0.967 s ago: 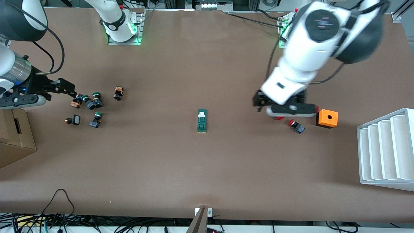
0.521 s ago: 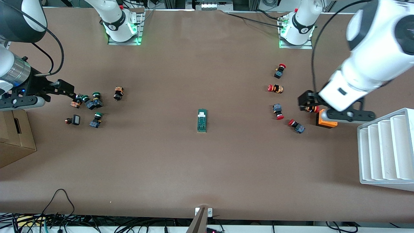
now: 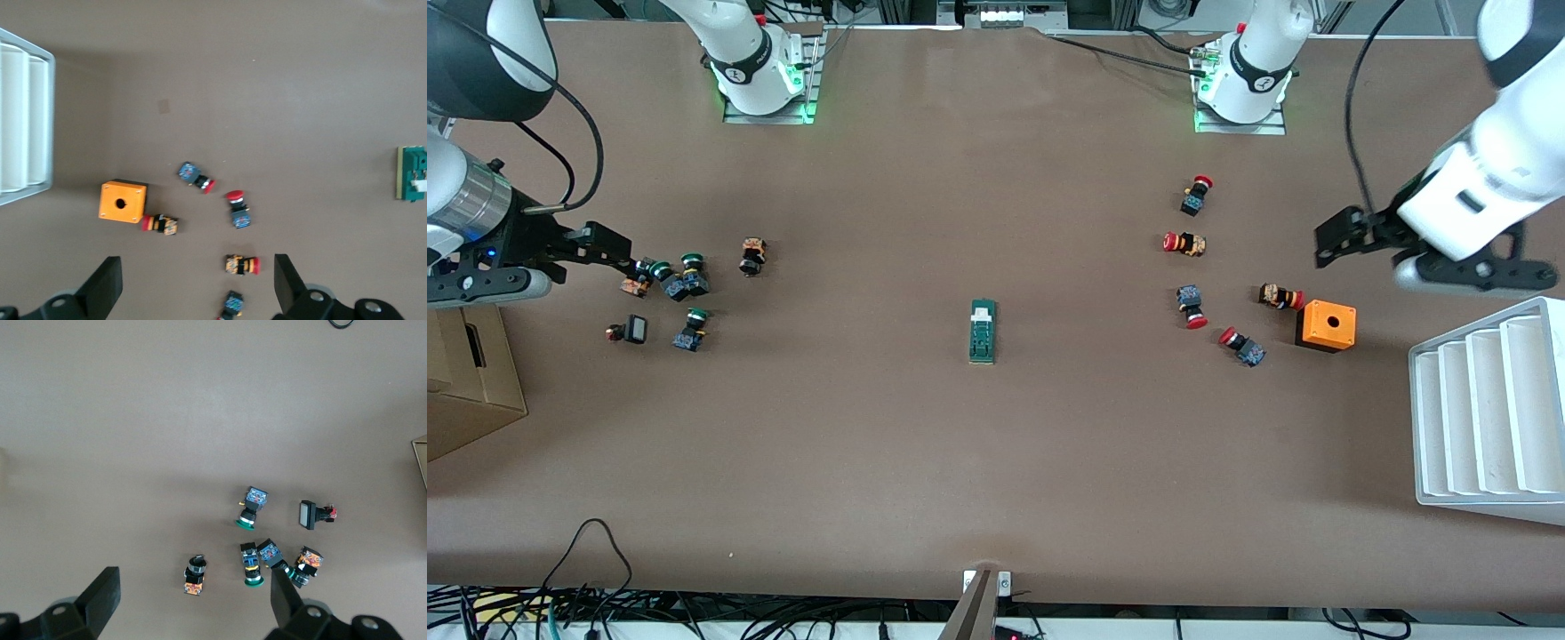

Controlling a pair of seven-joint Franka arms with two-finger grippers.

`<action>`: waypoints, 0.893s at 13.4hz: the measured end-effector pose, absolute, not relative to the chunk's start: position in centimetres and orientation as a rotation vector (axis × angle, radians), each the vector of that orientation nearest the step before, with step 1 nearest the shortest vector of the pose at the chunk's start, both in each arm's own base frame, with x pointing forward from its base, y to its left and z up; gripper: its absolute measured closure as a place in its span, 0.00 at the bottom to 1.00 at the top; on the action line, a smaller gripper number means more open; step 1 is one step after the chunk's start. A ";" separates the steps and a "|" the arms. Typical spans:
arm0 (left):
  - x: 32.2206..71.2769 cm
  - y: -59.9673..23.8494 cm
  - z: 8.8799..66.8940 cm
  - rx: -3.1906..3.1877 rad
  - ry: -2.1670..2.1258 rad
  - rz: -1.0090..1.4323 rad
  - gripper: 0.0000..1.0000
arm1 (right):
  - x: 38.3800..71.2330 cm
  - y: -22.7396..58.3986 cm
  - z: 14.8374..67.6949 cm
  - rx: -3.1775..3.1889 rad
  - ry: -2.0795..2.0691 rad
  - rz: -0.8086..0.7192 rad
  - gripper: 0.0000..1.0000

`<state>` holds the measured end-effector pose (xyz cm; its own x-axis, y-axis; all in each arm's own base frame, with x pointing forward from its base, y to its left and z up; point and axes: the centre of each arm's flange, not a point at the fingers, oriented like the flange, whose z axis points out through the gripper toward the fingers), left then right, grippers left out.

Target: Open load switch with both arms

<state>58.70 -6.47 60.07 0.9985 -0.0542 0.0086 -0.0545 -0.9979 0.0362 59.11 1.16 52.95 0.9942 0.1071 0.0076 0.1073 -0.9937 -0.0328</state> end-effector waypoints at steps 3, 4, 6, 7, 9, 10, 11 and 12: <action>57.5 -1.5 61.6 3.106 -0.075 0.006 0.00 | 59.3 1.1 53.2 -3.105 -0.167 -0.018 0.00; 57.1 -0.7 62.1 3.105 -0.067 0.008 0.00 | 59.4 1.1 53.1 -3.105 -0.166 -0.016 0.00; 56.4 -0.2 62.8 3.102 -0.059 0.004 0.00 | 59.5 1.1 53.0 -3.105 -0.166 -0.015 0.00; 56.1 -0.2 63.1 3.100 -0.061 0.002 0.00 | 59.5 1.1 53.1 -3.105 -0.166 -0.017 0.00; 55.4 -0.2 63.9 3.097 -0.065 -0.003 0.00 | 59.5 1.1 53.2 -3.105 -0.166 -0.021 0.00; 54.9 -0.1 64.5 3.094 -0.066 -0.006 0.00 | 59.6 1.1 53.2 -3.105 -0.166 -0.022 0.00; 54.3 0.0 65.0 3.092 -0.065 -0.010 0.00 | 59.6 1.1 53.2 -3.106 -0.166 -0.022 0.00; 53.9 0.1 65.4 3.089 -0.064 -0.011 0.00 | 59.6 1.1 53.2 -3.106 -0.167 -0.022 0.00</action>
<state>53.90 0.08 65.44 0.9991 -0.0417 -0.0062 -0.0414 -0.9978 0.0516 59.59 1.14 53.22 0.9942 0.1067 0.0160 0.1071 -0.9938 -0.0303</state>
